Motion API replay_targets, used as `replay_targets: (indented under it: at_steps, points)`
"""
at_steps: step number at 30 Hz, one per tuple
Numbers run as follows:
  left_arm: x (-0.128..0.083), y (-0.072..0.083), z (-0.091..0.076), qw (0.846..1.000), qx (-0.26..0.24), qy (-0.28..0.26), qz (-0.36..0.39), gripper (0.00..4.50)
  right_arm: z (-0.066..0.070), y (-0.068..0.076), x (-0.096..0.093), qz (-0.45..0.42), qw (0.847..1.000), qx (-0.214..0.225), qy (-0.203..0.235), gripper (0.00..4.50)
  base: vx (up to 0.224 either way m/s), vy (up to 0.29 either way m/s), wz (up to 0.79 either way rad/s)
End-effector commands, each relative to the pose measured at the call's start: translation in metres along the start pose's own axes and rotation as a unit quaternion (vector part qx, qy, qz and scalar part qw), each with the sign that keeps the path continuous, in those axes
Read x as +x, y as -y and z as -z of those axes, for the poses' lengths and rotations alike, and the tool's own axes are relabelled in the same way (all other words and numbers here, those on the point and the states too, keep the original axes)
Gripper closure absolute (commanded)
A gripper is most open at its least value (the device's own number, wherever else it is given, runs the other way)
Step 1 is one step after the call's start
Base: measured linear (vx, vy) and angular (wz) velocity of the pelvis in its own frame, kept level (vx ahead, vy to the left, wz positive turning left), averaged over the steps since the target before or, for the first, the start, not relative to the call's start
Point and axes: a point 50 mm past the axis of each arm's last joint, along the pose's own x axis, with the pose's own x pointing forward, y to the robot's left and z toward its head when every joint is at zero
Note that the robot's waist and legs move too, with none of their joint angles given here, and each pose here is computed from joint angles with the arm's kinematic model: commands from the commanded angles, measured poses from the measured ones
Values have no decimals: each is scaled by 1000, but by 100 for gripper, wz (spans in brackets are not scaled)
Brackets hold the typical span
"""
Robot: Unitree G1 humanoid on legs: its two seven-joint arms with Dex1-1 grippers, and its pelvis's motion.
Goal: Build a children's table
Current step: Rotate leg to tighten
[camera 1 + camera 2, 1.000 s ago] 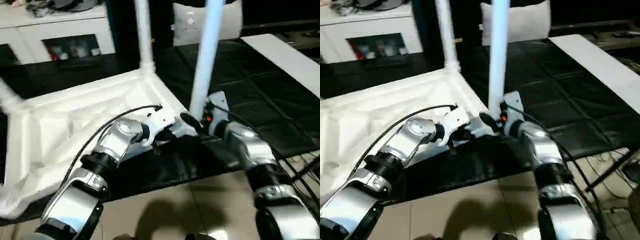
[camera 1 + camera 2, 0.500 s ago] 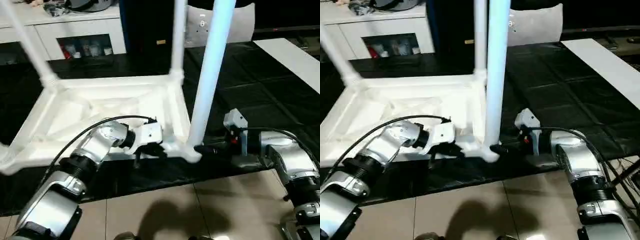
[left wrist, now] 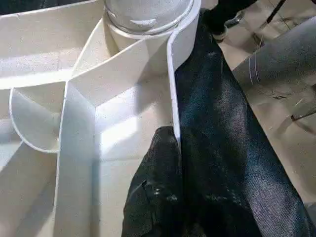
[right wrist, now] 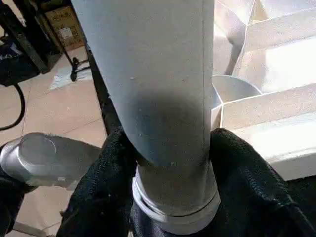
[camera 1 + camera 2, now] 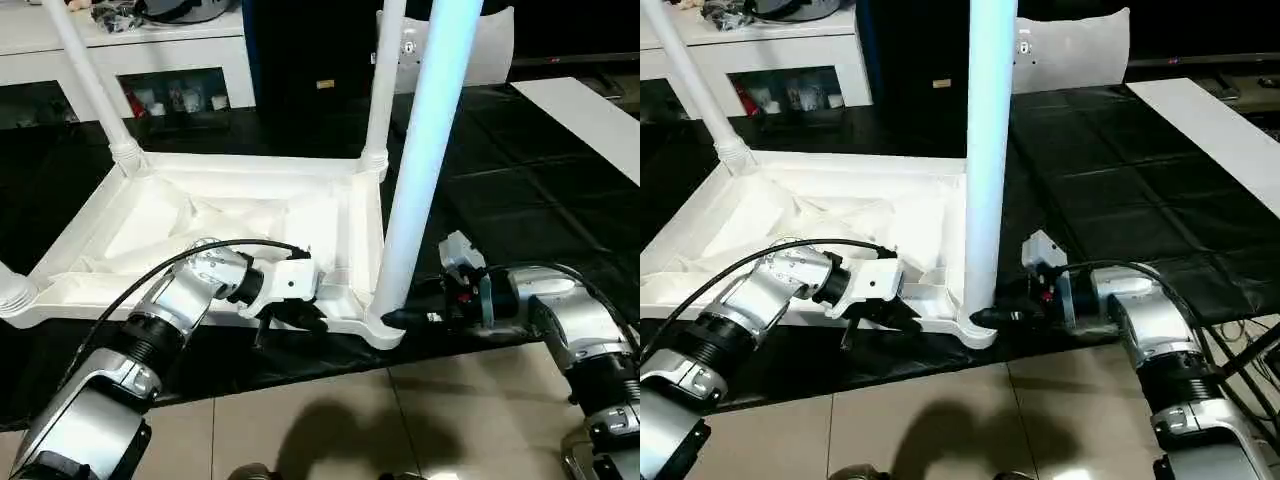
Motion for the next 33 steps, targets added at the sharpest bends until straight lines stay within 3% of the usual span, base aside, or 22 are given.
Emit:
replay_targets:
  at_steps: [1,11,15,22,25,28,30,32,33]
  points:
    - [8,7,-5,999,29,-5,45,450,-10,1,4,-13,1000,-18,5,254,0,0,0]
    - [11,5,-6,999,-10,22,21,450,-6,-5,7,-14,999,-5,31,257,0,0,0]
    - [19,-5,-11,996,-72,35,-42,450,-8,2,26,80,994,44,58,257,0,0,0]
    - [33,-26,-23,983,-121,26,-133,450,-22,22,66,210,967,107,92,257,0,0,0]
    - [43,-44,-39,967,-140,19,-213,450,-33,38,95,318,930,156,102,257,0,0,0]
    - [45,-47,-43,963,-143,17,-227,450,-33,39,99,331,922,164,113,257,0,0,0]
    - [46,-47,-44,962,-143,18,-230,450,-36,38,99,325,919,170,143,201,0,0,0]
    - [45,-46,-43,962,-143,20,-231,450,-39,36,97,312,921,166,166,201,0,0,0]
    - [43,-44,-41,964,-139,22,-227,450,-38,35,91,308,923,157,170,169,0,0,0]
